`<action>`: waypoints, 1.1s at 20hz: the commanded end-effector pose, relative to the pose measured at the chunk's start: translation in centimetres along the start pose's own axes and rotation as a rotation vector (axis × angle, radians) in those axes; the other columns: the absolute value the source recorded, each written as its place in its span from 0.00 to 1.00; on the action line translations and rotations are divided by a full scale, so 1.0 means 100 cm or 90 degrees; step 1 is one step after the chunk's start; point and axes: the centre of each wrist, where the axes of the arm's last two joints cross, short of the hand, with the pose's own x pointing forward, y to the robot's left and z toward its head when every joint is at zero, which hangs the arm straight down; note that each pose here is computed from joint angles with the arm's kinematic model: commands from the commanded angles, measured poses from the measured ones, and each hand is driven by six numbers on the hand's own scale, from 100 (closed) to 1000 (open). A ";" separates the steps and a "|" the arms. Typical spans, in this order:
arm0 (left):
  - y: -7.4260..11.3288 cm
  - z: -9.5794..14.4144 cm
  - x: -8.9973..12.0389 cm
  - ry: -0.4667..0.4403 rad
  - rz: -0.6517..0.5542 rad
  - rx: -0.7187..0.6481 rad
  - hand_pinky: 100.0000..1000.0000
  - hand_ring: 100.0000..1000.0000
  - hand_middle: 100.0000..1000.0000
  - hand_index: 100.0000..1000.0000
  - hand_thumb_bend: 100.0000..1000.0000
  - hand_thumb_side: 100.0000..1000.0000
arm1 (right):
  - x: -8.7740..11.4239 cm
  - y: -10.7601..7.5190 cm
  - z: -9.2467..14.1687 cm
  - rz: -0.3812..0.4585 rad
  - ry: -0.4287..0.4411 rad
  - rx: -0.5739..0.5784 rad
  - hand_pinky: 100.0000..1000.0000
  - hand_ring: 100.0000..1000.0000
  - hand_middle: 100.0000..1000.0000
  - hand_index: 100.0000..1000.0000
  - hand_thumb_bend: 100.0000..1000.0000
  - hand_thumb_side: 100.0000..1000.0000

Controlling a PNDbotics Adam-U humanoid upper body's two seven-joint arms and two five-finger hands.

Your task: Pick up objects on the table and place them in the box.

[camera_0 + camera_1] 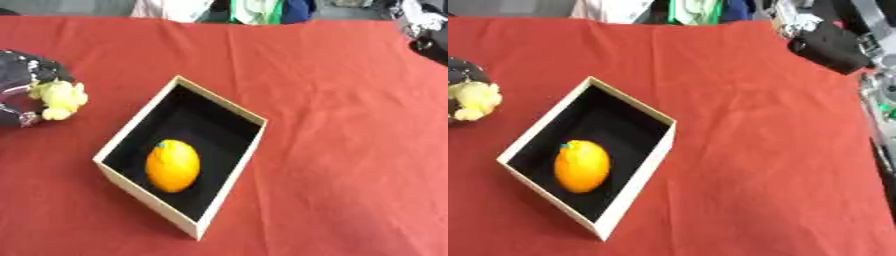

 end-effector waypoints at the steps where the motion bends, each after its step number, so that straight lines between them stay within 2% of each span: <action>1: 0.010 0.003 -0.010 0.012 -0.019 0.000 0.56 0.75 0.72 0.79 0.21 0.00 | 0.006 -0.008 -0.003 0.008 -0.018 -0.010 0.76 0.66 0.53 0.99 0.00 0.68; 3: 0.009 0.003 -0.010 0.014 -0.021 -0.010 0.56 0.75 0.72 0.80 0.23 0.00 | 0.007 -0.008 -0.003 0.005 -0.019 -0.011 0.76 0.66 0.53 0.99 0.00 0.68; 8: 0.007 0.001 -0.009 0.018 -0.019 -0.008 0.52 0.69 0.63 0.68 0.17 0.00 | 0.006 -0.007 -0.003 0.002 -0.015 -0.012 0.76 0.66 0.53 0.99 0.00 0.66; 14: 0.011 0.000 -0.009 0.019 -0.012 0.021 0.46 0.60 0.55 0.58 0.09 0.00 | 0.005 -0.006 -0.001 -0.003 -0.011 -0.007 0.76 0.67 0.53 0.99 0.00 0.65; 22: 0.023 0.001 -0.009 0.072 -0.001 0.102 0.42 0.54 0.51 0.54 0.00 0.00 | 0.004 -0.005 0.000 -0.008 -0.006 -0.009 0.76 0.67 0.53 0.99 0.00 0.65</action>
